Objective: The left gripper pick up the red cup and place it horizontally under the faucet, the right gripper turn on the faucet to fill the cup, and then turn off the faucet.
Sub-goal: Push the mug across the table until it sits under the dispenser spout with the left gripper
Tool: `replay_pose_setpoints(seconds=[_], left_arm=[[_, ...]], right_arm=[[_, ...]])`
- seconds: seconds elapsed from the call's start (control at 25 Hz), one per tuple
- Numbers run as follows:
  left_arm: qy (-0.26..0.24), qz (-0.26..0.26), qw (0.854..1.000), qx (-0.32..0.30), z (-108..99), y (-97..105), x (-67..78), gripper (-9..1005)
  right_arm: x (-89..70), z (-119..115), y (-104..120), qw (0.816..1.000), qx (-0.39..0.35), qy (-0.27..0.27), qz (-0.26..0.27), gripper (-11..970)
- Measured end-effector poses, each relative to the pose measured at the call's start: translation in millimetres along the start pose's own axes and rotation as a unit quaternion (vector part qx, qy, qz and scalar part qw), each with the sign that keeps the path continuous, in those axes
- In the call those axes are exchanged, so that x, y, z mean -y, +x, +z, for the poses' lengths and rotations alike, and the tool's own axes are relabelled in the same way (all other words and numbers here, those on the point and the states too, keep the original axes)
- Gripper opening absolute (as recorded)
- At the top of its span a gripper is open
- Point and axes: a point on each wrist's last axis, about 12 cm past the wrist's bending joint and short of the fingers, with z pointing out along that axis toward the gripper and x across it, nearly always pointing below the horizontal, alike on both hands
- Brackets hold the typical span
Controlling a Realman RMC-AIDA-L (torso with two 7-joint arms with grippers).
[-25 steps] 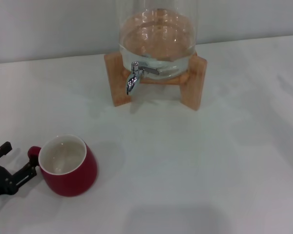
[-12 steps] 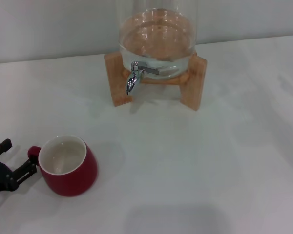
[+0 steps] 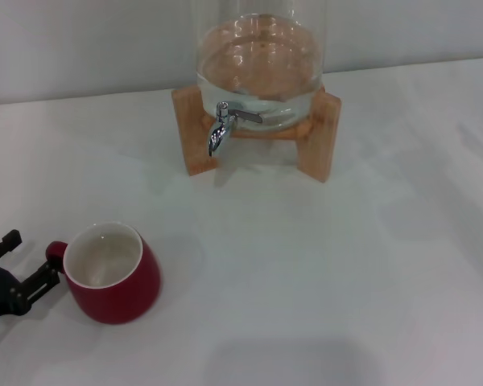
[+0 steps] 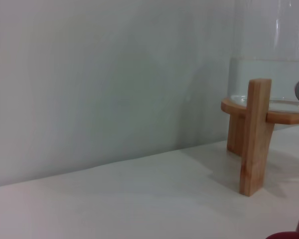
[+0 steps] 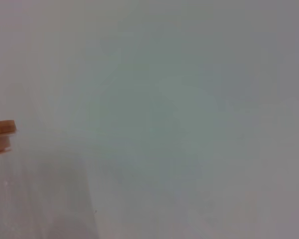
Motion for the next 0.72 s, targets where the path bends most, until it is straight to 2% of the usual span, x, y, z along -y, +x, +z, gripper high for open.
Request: replay_pose_setpoints(seconds=[0.08, 0.52, 0.72], left_arm=[[0.002, 0.000, 1.000, 0.002, 0.0, -0.4, 0.4, 816], [0.009, 0.000, 1.000, 0.009, 0.0, -2.1, 2.2, 574], [0.010, 0.000, 1.000, 0.009, -0.1, -2.1, 2.3, 359]], right_arm=[[-0.2, 0.5, -0.3, 1.000, 0.000, -0.001, 0.000, 795], [1.1, -1.5, -0.9, 1.000, 0.004, 0.002, 0.001, 796], [1.5, -1.9, -0.8, 1.000, 0.004, 0.003, -0.001, 796]])
